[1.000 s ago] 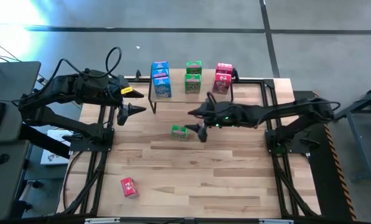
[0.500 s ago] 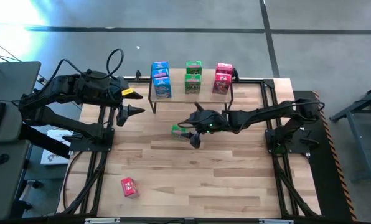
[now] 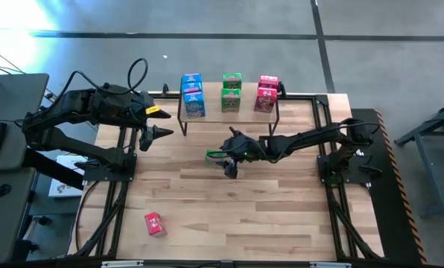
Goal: Stack cereal on shelf
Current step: Put the green cereal box on the shelf aligned with the other green cereal boxes
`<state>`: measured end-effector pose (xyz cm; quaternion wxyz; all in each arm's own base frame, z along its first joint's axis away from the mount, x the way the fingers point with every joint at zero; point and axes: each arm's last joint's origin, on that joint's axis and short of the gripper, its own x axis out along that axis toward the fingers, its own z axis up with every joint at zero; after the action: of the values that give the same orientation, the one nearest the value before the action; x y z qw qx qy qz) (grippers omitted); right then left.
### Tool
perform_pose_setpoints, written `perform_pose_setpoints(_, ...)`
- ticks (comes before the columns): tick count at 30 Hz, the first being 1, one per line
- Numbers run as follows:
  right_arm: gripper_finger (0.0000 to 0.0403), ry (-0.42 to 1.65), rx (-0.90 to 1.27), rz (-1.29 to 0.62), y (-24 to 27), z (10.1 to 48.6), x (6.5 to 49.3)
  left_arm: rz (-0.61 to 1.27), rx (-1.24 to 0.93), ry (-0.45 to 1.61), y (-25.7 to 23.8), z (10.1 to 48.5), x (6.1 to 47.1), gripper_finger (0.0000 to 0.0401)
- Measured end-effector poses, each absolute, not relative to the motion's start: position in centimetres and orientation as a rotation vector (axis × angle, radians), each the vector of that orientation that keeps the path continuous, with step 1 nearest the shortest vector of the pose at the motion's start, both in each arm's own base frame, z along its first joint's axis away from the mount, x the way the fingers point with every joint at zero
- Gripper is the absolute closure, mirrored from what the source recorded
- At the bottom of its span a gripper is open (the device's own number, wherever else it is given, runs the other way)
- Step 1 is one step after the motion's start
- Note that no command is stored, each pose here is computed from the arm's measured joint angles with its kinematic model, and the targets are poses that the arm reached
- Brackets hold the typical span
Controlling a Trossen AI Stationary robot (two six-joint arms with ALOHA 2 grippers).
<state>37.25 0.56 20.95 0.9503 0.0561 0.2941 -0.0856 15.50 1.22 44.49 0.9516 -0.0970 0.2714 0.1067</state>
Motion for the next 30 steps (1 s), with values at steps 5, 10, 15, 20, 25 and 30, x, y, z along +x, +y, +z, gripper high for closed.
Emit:
perform_pose_setpoints(5, 0.0107, 0.614, 0.107, -0.179, 0.5, 20.8, 37.2, 0.217, -0.197, 0.551, 1.2, 44.5, 15.5, 0.0128)
perform_pose_setpoints(10, 0.0107, 0.625, 0.090, -0.166, 0.6, 20.5, 37.2, 0.217, -0.197, 0.551, 1.2, 44.5, 15.5, 0.0128)
perform_pose_setpoints(15, 0.0107, 0.655, 0.092, -0.169, 0.6, 19.7, 37.4, 0.216, -0.197, 0.550, 1.2, 44.5, 15.5, 0.0128)
perform_pose_setpoints(20, 0.0123, 0.643, 0.100, -0.171, 0.6, 19.8, 37.5, 0.216, -0.197, 0.550, 1.2, 44.5, 15.5, 0.0128)
perform_pose_setpoints(25, 0.0168, 0.642, 0.112, -0.174, 0.6, 19.8, 37.5, 0.216, -0.197, 0.550, 1.2, 44.5, 15.5, 0.0128)
perform_pose_setpoints(30, 0.0207, 0.642, 0.114, -0.173, 0.6, 19.8, 37.5, 0.217, -0.198, 0.550, 1.2, 44.5, 15.5, 0.0128)
